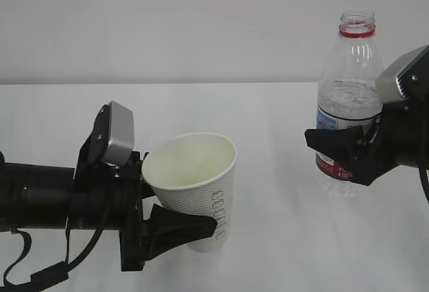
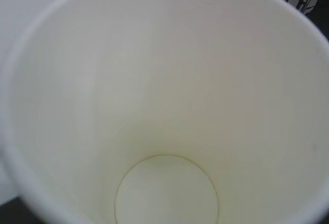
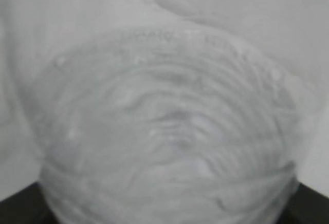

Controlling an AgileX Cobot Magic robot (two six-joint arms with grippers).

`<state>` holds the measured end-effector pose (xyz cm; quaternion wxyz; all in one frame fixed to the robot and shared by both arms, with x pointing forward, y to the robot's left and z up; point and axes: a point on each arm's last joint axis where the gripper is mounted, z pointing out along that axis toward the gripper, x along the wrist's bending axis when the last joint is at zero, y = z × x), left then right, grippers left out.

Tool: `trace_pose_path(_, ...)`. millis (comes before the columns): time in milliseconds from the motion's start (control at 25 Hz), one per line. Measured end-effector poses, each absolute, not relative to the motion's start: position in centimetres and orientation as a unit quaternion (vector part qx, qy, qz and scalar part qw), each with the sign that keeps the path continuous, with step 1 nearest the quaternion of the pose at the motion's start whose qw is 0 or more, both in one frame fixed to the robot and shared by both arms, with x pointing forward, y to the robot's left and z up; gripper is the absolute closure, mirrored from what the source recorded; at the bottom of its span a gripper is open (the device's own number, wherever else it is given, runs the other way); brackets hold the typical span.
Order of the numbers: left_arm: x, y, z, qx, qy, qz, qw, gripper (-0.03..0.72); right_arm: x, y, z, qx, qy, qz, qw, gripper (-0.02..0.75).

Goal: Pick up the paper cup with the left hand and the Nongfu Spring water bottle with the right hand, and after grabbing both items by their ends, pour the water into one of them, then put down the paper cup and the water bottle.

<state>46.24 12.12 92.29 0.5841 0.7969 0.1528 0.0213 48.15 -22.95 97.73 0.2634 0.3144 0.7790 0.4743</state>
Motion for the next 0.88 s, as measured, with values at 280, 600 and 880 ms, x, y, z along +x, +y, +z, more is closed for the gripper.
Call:
trace_pose_path(280,45.79,11.57,92.29,0.799,0.143,0.014,0.584,0.153,48.34,-22.72,98.12,0.309,0.783,0.479,0.249,0.217)
trace_pose_path(600,45.82,11.63,92.14,0.804,0.144,0.016,0.577,0.153,48.15,-22.28,98.48,0.295,0.776,0.505,0.237,0.217)
trace_pose_path(880,45.71,11.61,92.06,0.808,0.138,0.015,0.573,0.153,48.05,-22.12,98.67,0.288,0.773,0.515,0.233,0.217)
